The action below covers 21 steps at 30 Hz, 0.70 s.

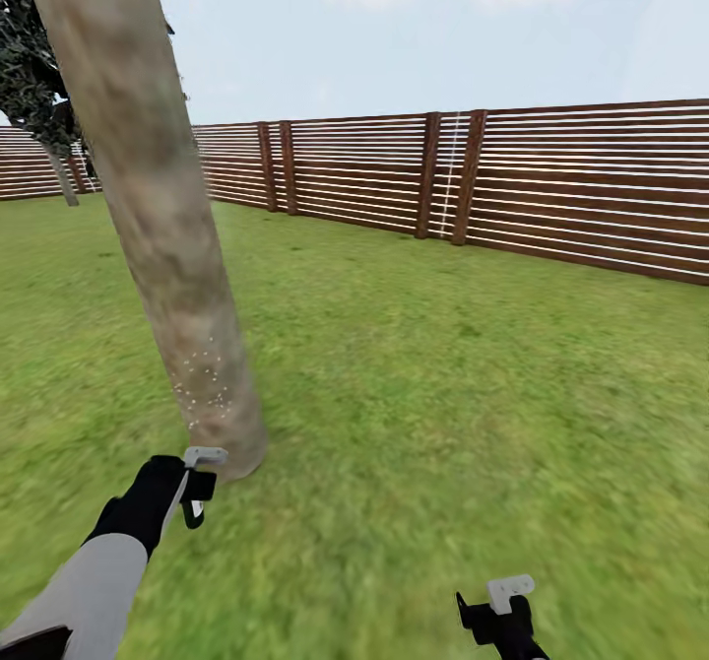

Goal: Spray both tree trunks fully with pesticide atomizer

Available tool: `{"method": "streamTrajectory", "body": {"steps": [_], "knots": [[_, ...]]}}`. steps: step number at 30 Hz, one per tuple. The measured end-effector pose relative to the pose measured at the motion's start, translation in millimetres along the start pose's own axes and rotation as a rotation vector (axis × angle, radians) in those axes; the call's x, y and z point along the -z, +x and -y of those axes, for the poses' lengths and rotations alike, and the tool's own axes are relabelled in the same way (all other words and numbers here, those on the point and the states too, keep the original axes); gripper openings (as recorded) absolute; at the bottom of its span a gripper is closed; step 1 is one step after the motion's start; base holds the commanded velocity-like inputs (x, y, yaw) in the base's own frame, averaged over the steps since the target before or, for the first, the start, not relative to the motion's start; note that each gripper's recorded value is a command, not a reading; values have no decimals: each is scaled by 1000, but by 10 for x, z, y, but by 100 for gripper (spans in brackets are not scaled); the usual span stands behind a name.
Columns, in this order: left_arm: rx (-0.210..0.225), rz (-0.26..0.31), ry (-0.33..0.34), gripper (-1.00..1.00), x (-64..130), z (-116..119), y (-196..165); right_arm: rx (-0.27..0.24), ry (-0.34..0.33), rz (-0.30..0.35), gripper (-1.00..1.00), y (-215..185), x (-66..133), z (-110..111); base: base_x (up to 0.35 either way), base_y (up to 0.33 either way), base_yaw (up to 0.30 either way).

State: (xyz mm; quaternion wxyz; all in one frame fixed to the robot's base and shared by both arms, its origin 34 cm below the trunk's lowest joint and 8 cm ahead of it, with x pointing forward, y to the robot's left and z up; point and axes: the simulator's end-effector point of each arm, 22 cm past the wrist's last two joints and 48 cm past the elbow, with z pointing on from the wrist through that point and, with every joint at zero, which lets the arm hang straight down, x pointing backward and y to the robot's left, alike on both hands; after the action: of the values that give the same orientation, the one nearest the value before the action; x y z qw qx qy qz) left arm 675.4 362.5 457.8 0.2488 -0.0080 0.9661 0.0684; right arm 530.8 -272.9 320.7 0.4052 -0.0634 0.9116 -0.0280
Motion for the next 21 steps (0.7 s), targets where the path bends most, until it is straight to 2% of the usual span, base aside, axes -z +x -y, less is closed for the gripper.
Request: {"method": "streamTrajectory", "body": {"steps": [6, 15, 21], "knots": [[0, 1, -2, -100, 1, -9, -5, 0, 0, 0, 100, 2, 0, -2, 29, -273, 8], [5, 1, -4, -100, 4, -33, -6, 0, -1, 0, 100, 1, -1, -3, 10, -277, 244], [4, 1, -9, -100, 5, -64, -5, 0, 0, 0, 100, 2, 0, -2, 85, -277, 11]]}}
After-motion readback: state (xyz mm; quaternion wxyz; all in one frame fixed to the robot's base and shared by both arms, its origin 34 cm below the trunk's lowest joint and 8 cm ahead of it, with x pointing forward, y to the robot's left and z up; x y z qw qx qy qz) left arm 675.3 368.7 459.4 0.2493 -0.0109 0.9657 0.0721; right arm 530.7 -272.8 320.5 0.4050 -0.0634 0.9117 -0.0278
